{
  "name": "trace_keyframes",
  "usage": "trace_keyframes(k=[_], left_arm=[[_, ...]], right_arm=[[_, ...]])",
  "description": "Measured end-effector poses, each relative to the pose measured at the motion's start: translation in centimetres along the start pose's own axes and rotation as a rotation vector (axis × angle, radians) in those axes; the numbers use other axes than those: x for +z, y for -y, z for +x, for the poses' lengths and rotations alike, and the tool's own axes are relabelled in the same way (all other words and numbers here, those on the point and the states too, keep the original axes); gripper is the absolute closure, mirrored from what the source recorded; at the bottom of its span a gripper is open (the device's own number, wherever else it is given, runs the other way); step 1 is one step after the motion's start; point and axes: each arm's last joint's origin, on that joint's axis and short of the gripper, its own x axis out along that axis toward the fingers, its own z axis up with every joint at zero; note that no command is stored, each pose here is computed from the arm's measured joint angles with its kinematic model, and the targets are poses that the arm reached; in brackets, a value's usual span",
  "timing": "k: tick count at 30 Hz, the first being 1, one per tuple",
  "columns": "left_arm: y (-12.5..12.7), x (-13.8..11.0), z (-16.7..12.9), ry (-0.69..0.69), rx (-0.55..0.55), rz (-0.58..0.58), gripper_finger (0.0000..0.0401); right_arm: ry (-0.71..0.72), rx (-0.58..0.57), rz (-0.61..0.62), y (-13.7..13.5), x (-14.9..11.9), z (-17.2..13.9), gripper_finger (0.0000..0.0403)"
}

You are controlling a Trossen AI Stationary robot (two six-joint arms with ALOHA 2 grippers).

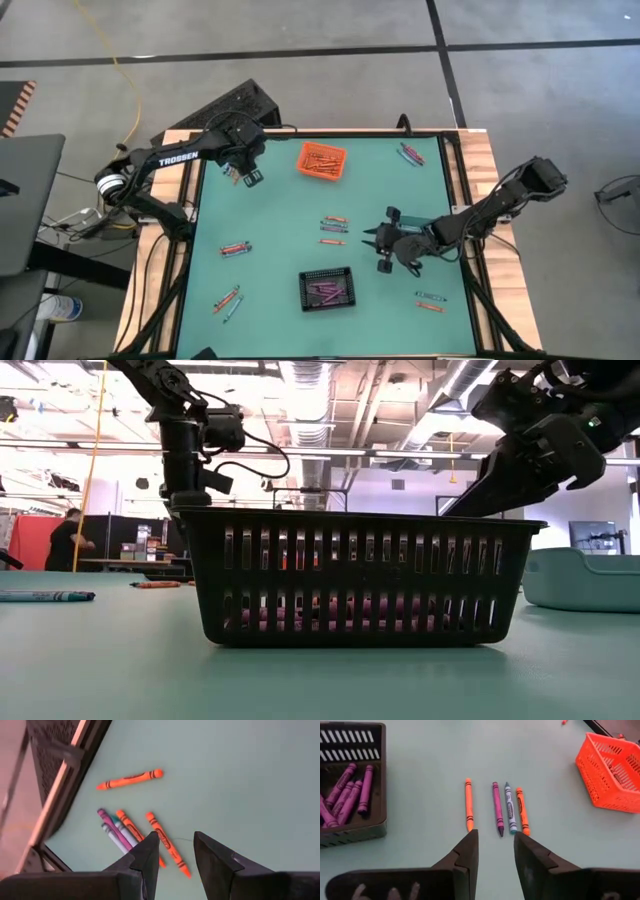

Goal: Sort crayons
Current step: Put the orange crayon into the orange bin

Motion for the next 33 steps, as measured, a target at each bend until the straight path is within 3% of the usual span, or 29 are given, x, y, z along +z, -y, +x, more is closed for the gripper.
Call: trace_keyframes(k=[5, 11, 14, 26, 33], left_arm=[[-0.1, -0.3, 0.0, -0.027, -0.008, -0.187, 0.0289], [-1.6, -1.2, 0.6, -0.118, -0.258, -0.394, 0.0289], [-2.5, -1.3, 0.8, -0.121, -0.268, -0.443, 0.0289], [-3.0, -1.5, 0.9, -0.121, -0.157, -0.426, 0.0289], [-2.6, -2.2, 1.8, -0.132, -0.149, -0.433, 0.0289]], right_arm=[[0.0, 0.0, -0.03, 0.0, 0.0, 0.0, 0.0285], [0.007, 0.001, -0.05, 0.0, 0.1, 0.0, 0.0285], [0.014, 0.002, -0.058, 0.0, 0.5, 0.0, 0.0285], [0.022, 0.004, -0.068, -0.1, 0.9, -0.1, 0.0285], [0.021, 0.004, -0.068, -0.1, 0.9, -0.1, 0.0285]])
